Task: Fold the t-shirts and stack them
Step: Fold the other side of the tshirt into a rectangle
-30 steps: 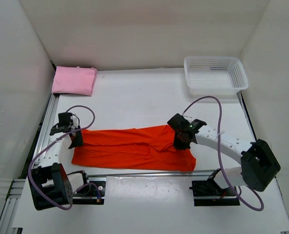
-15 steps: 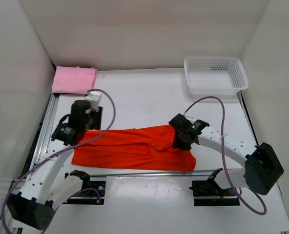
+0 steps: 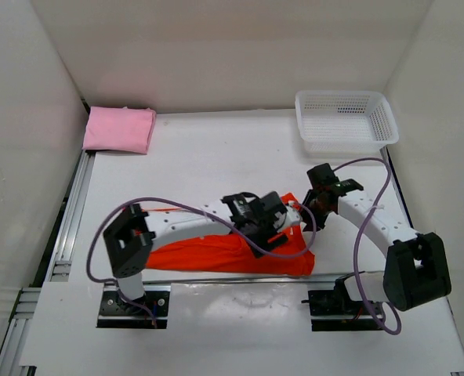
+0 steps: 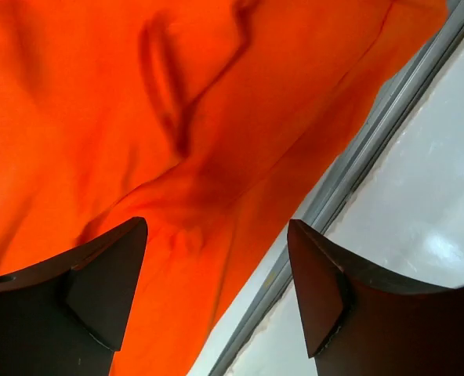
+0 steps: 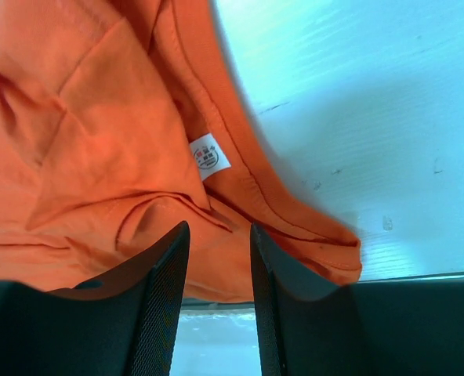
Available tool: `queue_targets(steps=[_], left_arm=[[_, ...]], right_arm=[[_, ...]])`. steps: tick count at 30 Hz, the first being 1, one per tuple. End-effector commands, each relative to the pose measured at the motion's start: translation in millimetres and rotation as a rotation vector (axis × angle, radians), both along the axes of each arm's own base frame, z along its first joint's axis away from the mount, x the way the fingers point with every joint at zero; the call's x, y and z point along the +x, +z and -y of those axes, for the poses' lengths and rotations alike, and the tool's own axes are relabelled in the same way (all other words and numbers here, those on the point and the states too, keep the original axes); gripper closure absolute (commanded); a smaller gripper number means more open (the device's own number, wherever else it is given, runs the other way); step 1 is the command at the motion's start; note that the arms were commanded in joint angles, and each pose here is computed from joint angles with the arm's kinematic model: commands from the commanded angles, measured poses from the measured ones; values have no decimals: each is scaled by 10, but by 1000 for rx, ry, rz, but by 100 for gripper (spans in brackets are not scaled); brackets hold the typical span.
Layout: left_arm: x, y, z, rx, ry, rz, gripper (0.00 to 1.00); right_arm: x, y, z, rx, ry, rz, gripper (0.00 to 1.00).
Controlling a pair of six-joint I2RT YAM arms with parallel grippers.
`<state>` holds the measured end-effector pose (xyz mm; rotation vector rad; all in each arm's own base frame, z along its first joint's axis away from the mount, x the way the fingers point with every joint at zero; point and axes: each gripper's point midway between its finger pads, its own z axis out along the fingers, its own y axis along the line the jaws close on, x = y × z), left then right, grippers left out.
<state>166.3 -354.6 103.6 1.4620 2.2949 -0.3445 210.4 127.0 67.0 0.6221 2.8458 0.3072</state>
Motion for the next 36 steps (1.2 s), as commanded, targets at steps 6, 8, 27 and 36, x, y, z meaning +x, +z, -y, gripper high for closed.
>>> queue_targets(steps=[6, 8, 27, 36], left_arm=[[545, -164, 372, -2, 91, 154, 21], [630, -252, 352, 19, 109, 154, 24], [382, -631, 150, 119, 69, 92, 87], [382, -506, 151, 109, 70, 97, 88]], right_arm=[[154, 135, 47, 83, 23, 36, 58], [57, 65, 56, 86, 26, 11, 58], [-89, -13, -264, 232, -34, -1, 57], [-40, -12, -526, 257, -36, -17, 56]])
